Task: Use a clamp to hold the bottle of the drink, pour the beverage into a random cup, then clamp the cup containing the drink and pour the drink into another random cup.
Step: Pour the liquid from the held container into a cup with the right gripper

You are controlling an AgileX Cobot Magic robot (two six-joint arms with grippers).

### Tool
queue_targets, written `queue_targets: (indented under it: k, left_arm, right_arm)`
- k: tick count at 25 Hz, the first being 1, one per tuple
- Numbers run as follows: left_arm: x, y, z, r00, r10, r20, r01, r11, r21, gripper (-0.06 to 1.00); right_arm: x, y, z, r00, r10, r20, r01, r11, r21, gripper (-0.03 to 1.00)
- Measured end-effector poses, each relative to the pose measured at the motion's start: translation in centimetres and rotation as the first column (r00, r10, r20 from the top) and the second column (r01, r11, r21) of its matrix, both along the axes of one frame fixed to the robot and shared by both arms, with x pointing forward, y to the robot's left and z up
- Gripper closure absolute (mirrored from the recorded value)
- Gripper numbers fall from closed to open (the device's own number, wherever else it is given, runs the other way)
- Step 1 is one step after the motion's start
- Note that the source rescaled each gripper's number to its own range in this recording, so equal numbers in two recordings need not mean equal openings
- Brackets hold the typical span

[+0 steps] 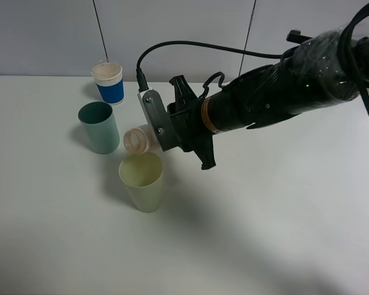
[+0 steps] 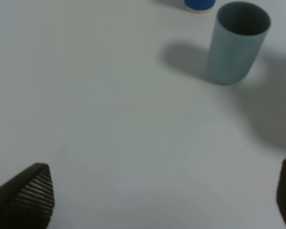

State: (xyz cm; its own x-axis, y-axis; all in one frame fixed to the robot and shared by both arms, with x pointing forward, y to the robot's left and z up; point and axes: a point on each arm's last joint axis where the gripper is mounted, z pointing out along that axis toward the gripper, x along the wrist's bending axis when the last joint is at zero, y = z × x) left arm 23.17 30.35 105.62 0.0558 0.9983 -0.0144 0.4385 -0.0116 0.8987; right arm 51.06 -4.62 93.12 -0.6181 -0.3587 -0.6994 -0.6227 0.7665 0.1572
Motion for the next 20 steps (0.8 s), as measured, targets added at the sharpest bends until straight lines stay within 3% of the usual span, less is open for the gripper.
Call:
queue_targets:
  k: [9,20]
  left_arm:
    - [0.0,0.0,0.0,1.000,0.000,0.000,0.000,1.000,0.000,-0.01]
    - [0.0,0.0,0.0,1.000,0.000,0.000,0.000,1.000,0.000,-0.01]
  right_arm:
    - [1.0,0.7,1.4,0.998,-0.005,0.063,0.005,1.000,0.006,0.94]
    - [1.0,0.8,1.5,0.998,0.007,0.068,-0.007,1.000,0.006,0.94]
